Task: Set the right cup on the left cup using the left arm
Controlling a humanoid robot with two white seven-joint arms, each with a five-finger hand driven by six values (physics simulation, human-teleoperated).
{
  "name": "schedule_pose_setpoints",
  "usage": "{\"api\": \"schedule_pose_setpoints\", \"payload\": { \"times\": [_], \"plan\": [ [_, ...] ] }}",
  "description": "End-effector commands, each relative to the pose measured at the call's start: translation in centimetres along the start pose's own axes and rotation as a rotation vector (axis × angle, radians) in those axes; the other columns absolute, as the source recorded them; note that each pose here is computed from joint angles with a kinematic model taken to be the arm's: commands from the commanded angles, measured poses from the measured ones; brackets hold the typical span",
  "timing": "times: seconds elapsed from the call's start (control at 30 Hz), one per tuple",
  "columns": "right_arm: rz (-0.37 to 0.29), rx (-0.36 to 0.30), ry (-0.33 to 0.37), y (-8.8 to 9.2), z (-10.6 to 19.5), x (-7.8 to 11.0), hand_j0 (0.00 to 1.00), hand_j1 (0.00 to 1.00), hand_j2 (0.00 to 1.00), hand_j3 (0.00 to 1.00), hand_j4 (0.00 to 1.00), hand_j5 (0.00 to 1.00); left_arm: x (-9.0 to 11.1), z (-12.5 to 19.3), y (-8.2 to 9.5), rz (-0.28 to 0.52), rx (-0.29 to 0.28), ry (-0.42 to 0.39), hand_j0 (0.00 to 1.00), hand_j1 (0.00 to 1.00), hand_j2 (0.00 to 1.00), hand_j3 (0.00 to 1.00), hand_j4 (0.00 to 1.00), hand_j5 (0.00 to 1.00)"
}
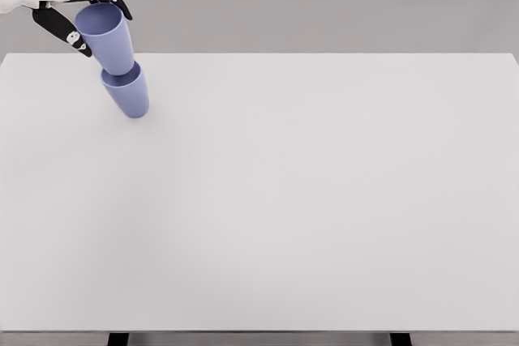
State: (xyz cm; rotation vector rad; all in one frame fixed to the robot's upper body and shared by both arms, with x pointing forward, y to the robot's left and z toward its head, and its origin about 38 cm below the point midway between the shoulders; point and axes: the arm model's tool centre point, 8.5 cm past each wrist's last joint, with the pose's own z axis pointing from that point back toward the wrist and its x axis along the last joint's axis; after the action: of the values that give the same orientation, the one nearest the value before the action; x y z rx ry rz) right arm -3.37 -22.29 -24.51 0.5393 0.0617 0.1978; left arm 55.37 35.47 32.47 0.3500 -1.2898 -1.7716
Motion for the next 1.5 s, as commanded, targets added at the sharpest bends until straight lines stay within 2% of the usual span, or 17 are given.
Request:
{"api": "schedule_pose_setpoints", "payload": {
  "times": [0.0, 0.07, 0.1, 0.3, 0.43, 0.73, 0.8, 1.47],
  "plan": [
    [0.001, 0.001, 0.0, 0.0, 0.0, -0.01, 1.0, 1.0, 1.0, 1.0, 1.0, 1.0, 0.03, 0.06, 0.15, 0.005, 0.008, -0.002, 0.63, 0.63, 0.63, 0.63, 0.63, 0.63],
    [0.001, 0.001, 0.0, 0.0, 0.0, -0.01, 1.0, 1.0, 1.0, 1.0, 1.0, 1.0, 0.03, 0.04, 0.11, 0.005, 0.006, -0.002, 0.65, 0.65, 0.65, 0.65, 0.65, 0.65],
    [0.0, 0.001, 0.002, 0.02, 0.01, -0.06, 1.0, 1.0, 1.0, 1.0, 1.0, 1.0, 0.03, 0.04, 0.11, 0.005, 0.006, -0.002, 0.71, 0.71, 0.71, 0.71, 0.71, 0.71],
    [0.001, 0.001, 0.0, 0.0, 0.0, -0.01, 1.0, 1.0, 1.0, 1.0, 1.0, 1.0, 0.04, -0.01, 0.03, 0.004, 0.004, -0.002, 0.74, 0.74, 0.74, 0.74, 0.74, 0.74],
    [0.001, 0.001, 0.0, 0.0, 0.0, -0.01, 1.0, 1.0, 1.0, 1.0, 1.0, 1.0, 0.07, 0.02, 0.03, 0.003, 0.004, -0.003, 0.84, 0.84, 0.84, 0.84, 0.84, 0.84],
    [0.001, 0.001, 0.0, 0.0, 0.0, -0.01, 1.0, 1.0, 1.0, 1.0, 1.0, 1.0, 0.35, -0.06, 0.3, 0.001, 0.012, -0.012, 0.84, 0.84, 0.84, 0.84, 0.84, 0.84],
    [0.001, 0.001, 0.0, 0.0, 0.0, -0.01, 1.0, 1.0, 1.0, 1.0, 1.0, 1.0, 0.33, -0.08, 0.23, 0.0, 0.009, -0.012, 0.89, 0.89, 0.89, 0.89, 0.89, 0.89],
    [0.001, 0.001, 0.0, 0.0, 0.0, -0.01, 1.0, 1.0, 1.0, 1.0, 1.0, 1.0, 0.05, 0.32, -0.07, 0.001, 0.004, -0.005, 0.9, 0.9, 0.9, 0.9, 0.9, 0.9]
  ]
}}
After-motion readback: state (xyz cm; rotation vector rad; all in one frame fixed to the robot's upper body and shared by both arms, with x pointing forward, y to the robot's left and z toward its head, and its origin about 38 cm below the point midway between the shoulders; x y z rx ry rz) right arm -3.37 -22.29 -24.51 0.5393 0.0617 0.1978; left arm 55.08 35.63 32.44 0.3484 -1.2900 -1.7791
